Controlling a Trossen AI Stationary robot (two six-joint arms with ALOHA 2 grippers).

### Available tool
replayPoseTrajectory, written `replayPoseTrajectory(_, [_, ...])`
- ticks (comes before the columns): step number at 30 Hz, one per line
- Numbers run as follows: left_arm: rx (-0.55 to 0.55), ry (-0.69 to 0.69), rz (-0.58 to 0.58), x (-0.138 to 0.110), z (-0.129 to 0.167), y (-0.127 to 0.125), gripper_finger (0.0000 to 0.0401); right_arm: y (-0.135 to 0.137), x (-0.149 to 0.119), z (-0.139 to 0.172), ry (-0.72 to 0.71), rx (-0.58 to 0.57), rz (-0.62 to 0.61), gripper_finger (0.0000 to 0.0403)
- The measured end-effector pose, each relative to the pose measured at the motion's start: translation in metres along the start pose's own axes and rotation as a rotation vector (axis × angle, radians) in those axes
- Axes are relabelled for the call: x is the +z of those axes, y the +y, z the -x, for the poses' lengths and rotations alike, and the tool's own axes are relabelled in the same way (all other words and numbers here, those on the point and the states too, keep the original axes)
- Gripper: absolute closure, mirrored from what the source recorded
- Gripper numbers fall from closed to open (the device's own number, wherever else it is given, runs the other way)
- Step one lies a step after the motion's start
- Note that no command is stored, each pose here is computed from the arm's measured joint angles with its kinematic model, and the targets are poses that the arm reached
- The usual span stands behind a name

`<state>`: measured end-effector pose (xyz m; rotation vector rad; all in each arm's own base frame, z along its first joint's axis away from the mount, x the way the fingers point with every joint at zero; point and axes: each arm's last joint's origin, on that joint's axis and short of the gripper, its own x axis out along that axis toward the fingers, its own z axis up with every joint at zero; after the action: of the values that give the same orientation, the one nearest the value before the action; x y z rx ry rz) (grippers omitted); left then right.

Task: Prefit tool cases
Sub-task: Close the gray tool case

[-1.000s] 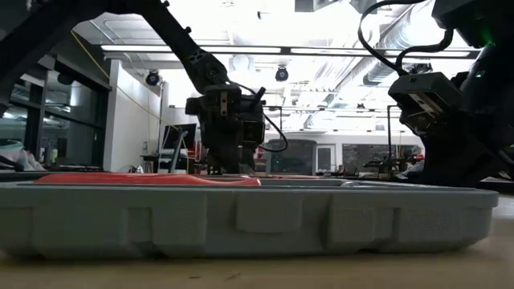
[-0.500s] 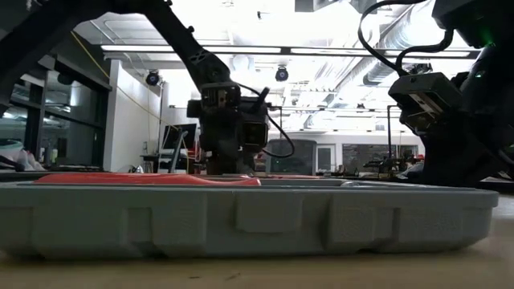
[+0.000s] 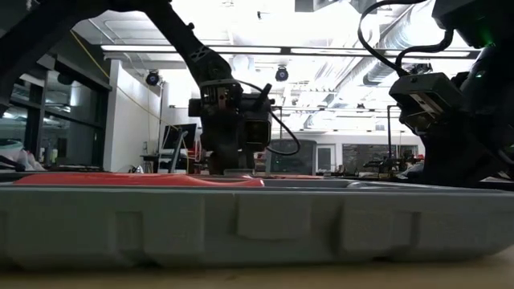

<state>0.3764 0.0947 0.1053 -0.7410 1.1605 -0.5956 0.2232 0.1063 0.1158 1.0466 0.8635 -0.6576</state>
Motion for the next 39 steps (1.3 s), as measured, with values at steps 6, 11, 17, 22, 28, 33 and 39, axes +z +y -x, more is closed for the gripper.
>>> replayPoseTrajectory(6, [0.0,0.002,0.008,0.0,0.0,0.0,0.0379,0.0,0.0,0.0,0.0,0.0,0.002,0.0402])
replayPoseTrajectory(11, [0.019,0.017,-0.003,-0.001,-0.003,-0.002,0.039,0.0,0.0,0.0,0.0,0.0,0.002,0.0402])
replayPoseTrajectory(17, [0.049,0.031,-0.002,-0.003,0.001,-0.005,0.0397,0.0,0.0,0.0,0.0,0.0,0.001,0.0402])
replayPoseTrajectory(22, [0.133,0.036,-0.014,-0.004,0.02,-0.008,0.0399,0.0,0.0,0.0,0.0,0.0,0.005,0.0402])
replayPoseTrajectory(28, [0.225,0.047,-0.009,-0.004,0.046,-0.007,0.04,0.0,0.0,0.0,0.0,0.0,0.013,0.0402])
replayPoseTrajectory(33, [0.272,0.01,-0.011,-0.004,0.071,-0.009,0.04,0.0,0.0,0.0,0.0,0.003,0.012,0.0402])
replayPoseTrajectory(39, [0.323,-0.046,0.0,-0.007,0.098,-0.011,0.04,0.003,0.0,0.0,0.002,0.031,0.002,0.0402])
